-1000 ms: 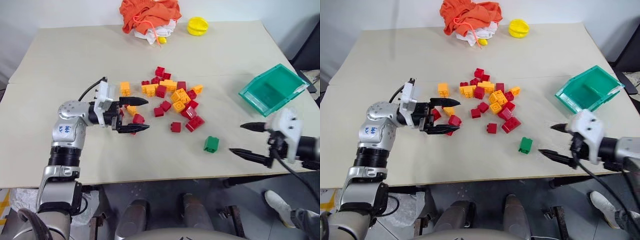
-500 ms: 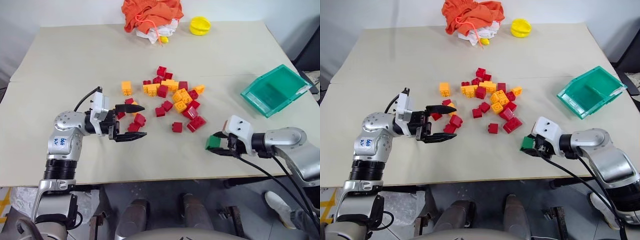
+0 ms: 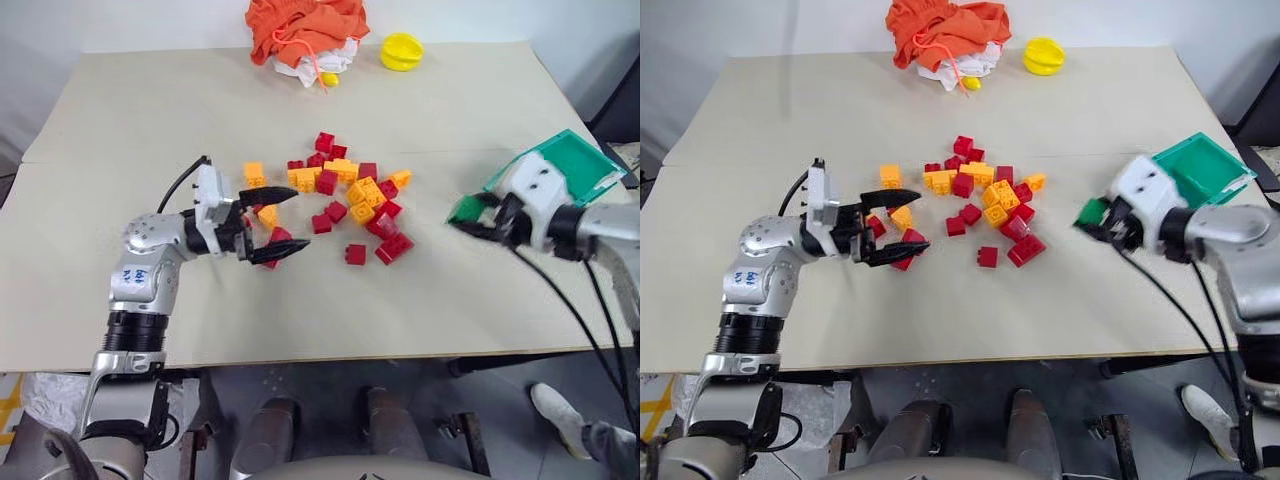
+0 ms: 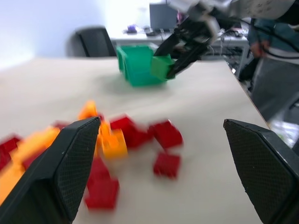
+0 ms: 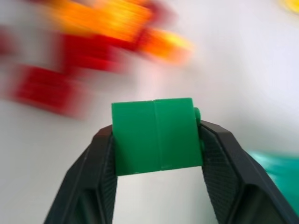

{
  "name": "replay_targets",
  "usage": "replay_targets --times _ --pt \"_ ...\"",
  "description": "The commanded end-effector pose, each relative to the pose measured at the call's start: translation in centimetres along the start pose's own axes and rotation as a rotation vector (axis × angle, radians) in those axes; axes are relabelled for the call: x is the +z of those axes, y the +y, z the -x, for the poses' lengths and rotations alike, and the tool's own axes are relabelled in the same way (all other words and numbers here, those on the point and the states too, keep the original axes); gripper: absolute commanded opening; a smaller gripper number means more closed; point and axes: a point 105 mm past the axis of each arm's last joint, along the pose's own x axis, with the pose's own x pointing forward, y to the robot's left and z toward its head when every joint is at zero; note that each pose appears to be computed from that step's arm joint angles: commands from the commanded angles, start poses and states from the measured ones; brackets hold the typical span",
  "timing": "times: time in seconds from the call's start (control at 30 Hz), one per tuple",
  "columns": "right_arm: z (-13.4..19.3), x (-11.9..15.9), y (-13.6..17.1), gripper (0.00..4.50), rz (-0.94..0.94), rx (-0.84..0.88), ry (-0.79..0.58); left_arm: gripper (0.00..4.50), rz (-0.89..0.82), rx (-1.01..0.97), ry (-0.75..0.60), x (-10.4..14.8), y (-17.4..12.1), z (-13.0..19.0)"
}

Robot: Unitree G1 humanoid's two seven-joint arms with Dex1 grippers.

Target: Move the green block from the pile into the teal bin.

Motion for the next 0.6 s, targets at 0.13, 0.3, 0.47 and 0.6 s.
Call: replay_targets --times 0.13,0.3,0.47,0.6 --pt "-1.2 -1.1 -5.3 2.08 0.109 -0.206 0.114 4.50 -0.051 -0.005 -0.004 0.4 0.5 -1.1" --pt "-2.8 -1.3 -5.3 3.33 0.130 -0.197 0.127 4.50 -0.059 0.017 0.008 0.3 1.0 -0.7" --pt "-2.8 -0.4 -5.2 4.46 0.148 -0.173 0.096 4.50 -0.041 0.081 0.037 0.2 1.8 0.4" --pt "-1.9 2.3 -3.4 4.46 0.074 -0.061 -0.066 4.50 0.034 0.143 0.029 0.8 2.0 3.0"
